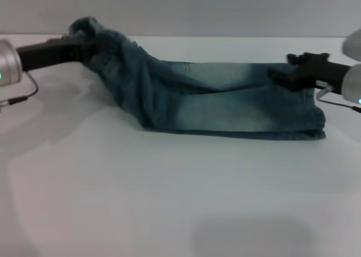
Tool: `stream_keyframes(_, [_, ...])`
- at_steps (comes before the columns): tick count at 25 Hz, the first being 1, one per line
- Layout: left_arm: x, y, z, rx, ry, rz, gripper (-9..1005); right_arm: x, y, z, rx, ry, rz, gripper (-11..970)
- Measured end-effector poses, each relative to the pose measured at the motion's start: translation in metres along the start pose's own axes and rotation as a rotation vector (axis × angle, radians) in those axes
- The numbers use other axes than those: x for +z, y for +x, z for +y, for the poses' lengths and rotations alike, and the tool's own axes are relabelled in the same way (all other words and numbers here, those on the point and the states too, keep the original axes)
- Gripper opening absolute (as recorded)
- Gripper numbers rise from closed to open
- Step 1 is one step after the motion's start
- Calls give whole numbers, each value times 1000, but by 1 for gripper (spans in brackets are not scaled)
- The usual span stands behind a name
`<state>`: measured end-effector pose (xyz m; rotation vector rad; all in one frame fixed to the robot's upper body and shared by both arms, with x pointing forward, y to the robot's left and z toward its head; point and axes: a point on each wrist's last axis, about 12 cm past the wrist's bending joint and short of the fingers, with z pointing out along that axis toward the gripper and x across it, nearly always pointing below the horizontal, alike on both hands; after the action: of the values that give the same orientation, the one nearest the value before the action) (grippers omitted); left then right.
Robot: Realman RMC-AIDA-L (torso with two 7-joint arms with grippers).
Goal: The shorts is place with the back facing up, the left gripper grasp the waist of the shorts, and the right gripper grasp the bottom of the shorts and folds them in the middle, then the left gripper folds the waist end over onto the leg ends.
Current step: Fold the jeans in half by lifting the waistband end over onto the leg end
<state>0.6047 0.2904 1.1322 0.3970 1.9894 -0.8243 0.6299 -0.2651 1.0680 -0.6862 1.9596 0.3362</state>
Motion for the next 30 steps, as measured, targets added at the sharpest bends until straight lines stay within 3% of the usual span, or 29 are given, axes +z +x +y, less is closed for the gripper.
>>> stream_keyframes(4, [10, -22, -16, 52, 88, -15, 54, 14, -14, 18, -33, -67, -39, 576])
stream_keyframes(13, [24, -44, -35, 98, 179, -12, 63, 28, -27, 49, -98, -195, -73, 577])
stream_keyframes(22, [31, -52, -39, 113, 188, -13, 72, 39, -30, 91, -175, -352, -52, 576])
stream_keyframes(30, [33, -53, -40, 114, 189, -15, 79, 46, -47, 121, -253, -458, -87, 577])
